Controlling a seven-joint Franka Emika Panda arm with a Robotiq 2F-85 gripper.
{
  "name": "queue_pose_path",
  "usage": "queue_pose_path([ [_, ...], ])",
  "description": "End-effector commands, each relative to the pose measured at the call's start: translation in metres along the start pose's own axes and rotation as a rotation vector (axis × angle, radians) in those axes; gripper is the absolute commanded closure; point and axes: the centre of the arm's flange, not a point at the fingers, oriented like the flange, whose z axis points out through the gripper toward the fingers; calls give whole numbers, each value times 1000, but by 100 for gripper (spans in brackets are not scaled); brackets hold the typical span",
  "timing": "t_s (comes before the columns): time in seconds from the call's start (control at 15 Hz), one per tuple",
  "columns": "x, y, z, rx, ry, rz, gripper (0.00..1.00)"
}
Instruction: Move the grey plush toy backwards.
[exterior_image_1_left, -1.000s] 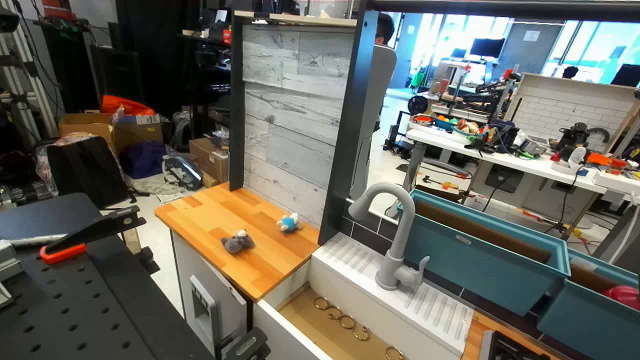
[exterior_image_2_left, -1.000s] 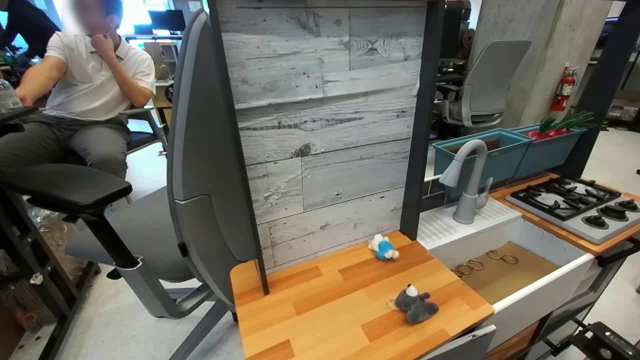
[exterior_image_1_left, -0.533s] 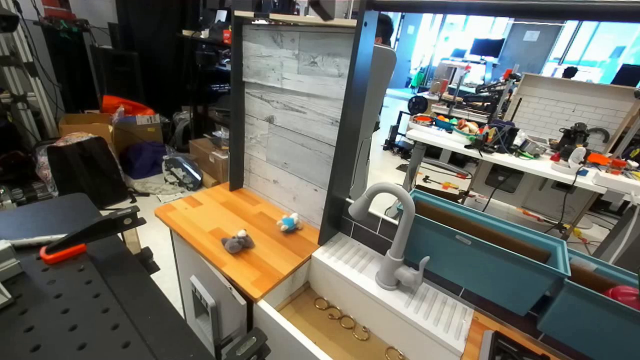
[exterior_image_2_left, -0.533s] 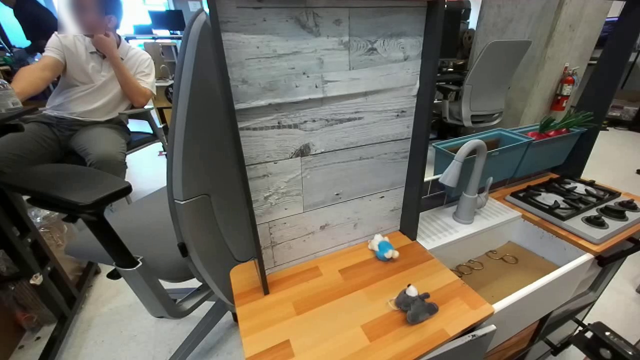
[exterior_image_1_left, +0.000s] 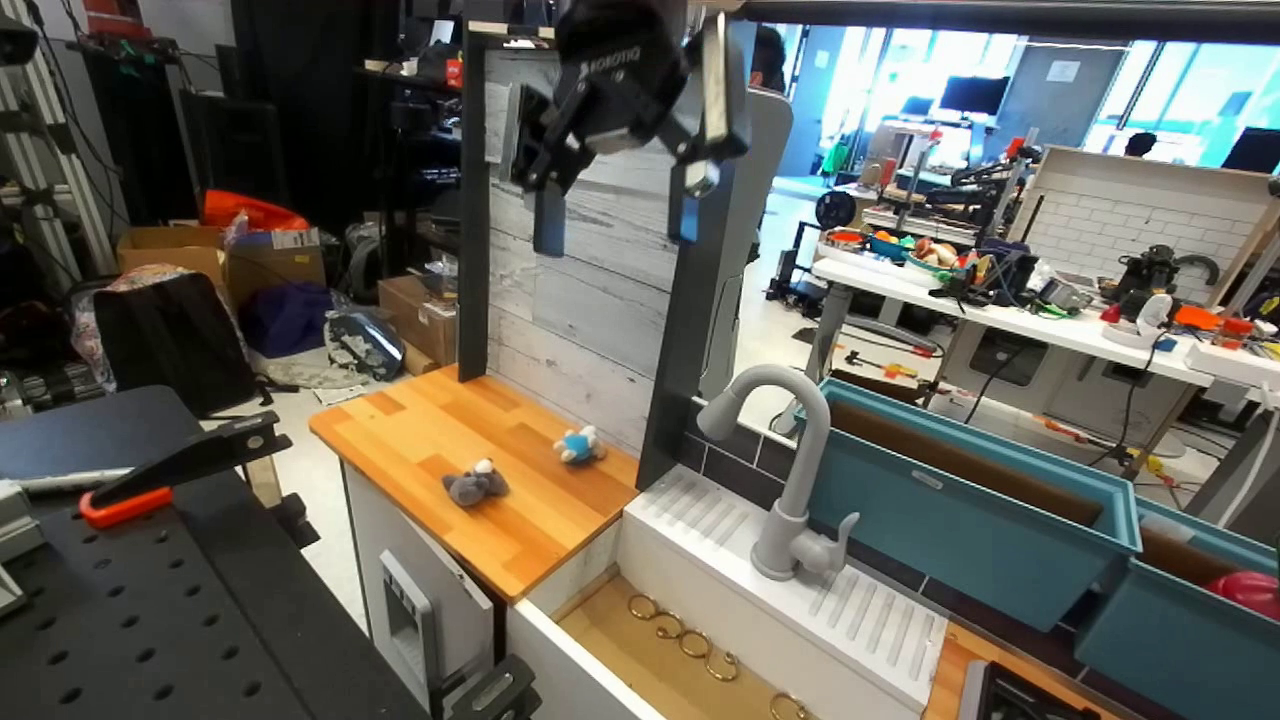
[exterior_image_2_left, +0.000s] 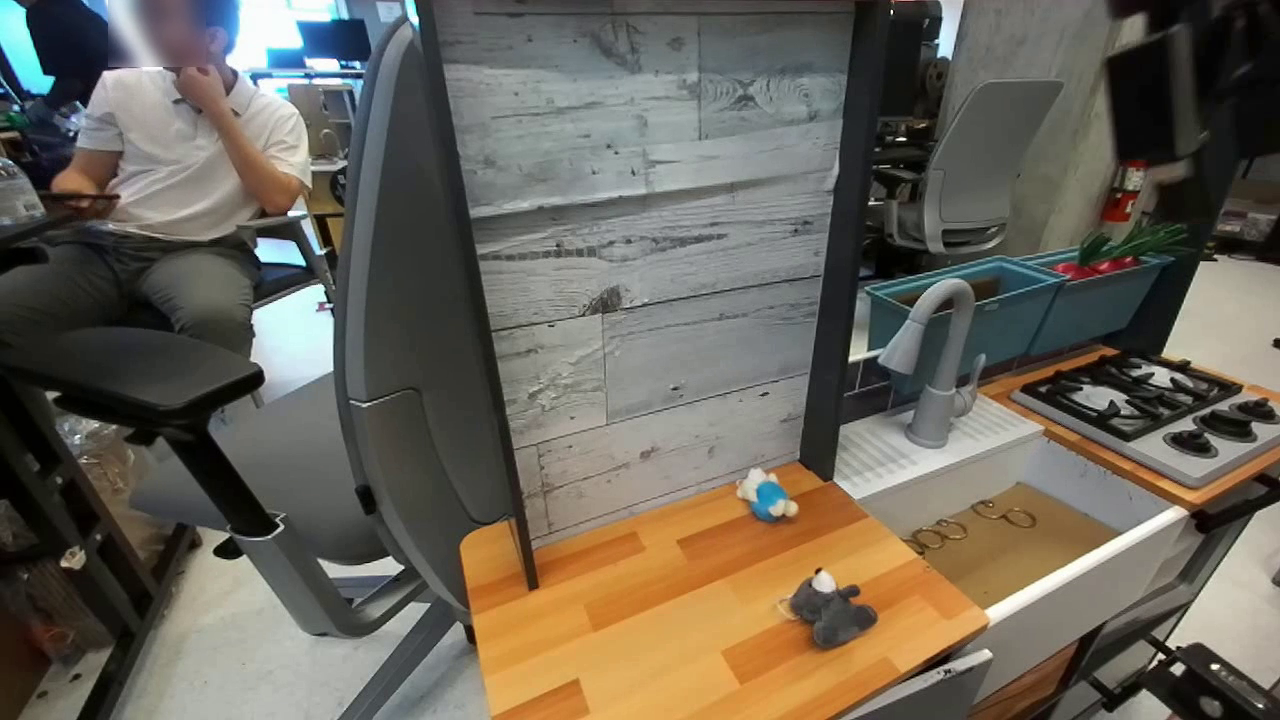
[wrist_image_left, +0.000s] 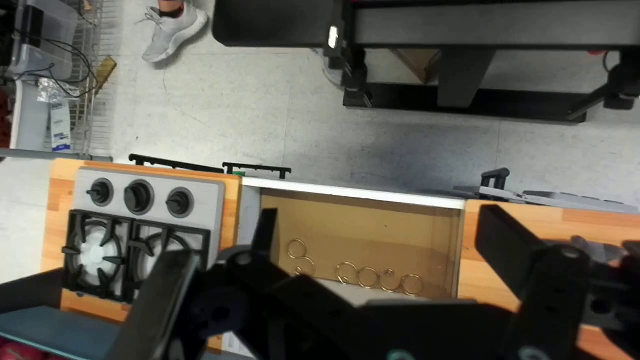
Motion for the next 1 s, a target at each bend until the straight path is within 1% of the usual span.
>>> queue_pose_path([
  [0.0,57,-58,30,-24,17,13,0],
  [0.13,73,-89,55,-37,49,19,0],
  [0.27,89,-112,74,-55,71,10,0],
  [0.33,95,-124,83,-65,107,-9,0],
  [0.53,113,-163,103,-101,235,-103,0],
  [0.67,122,-188,119,-167,285,-177,0],
  [0.87,134,-222,133,-200,345,-267,0],
  [0.93,137,-232,136,-194,345,-290,0],
])
